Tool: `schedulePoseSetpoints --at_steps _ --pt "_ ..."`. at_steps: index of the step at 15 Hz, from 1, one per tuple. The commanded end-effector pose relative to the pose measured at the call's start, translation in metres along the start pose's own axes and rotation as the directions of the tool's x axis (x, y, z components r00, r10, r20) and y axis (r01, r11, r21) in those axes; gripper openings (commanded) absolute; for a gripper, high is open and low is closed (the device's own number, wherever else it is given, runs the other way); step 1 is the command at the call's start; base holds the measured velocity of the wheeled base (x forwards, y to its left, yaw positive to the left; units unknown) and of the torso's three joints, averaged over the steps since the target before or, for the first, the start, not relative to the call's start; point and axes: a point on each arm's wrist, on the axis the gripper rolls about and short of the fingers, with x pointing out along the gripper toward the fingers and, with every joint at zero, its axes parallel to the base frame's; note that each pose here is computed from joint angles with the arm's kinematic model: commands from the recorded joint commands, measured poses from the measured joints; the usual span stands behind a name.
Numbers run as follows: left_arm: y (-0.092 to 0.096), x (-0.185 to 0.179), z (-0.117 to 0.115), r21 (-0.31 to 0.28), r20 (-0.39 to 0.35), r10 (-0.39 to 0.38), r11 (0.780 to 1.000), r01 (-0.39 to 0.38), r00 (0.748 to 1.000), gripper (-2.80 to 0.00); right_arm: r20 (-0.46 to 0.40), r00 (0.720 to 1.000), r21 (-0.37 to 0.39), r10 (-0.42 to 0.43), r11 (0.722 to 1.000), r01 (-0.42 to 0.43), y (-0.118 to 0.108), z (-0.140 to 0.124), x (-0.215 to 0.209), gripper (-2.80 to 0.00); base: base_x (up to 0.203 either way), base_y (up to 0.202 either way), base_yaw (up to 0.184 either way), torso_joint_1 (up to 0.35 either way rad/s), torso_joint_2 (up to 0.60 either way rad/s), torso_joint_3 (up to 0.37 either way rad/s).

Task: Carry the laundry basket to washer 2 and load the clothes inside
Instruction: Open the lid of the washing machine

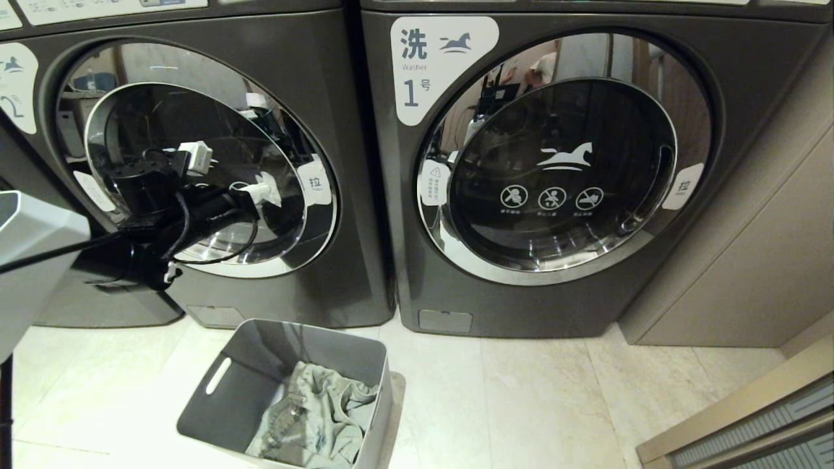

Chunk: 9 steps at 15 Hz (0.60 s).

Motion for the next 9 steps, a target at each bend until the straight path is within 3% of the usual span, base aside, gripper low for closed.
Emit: schedulePoseSetpoints --at_steps 1,9 --pt "0.0013 -0.0136 -0.0045 -0.022 -0.030 0.019 1.000 -0.020 0.999 -2.80 -0.039 0.999 0.001 0.004 1.000 -0.004 0.0010 -0.0114 0.0009 -2.80 0.000 0.000 0.000 0.000 0.00 0.000" --pt "-0.0061 -0.0131 -0.0138 -0.048 -0.048 0.019 0.999 -0.021 0.999 -2.80 -0.039 0.999 0.001 0.003 1.000 -0.003 0.0010 -0.0114 0.0009 -2.80 0.000 0.000 0.000 0.000 0.00 0.000"
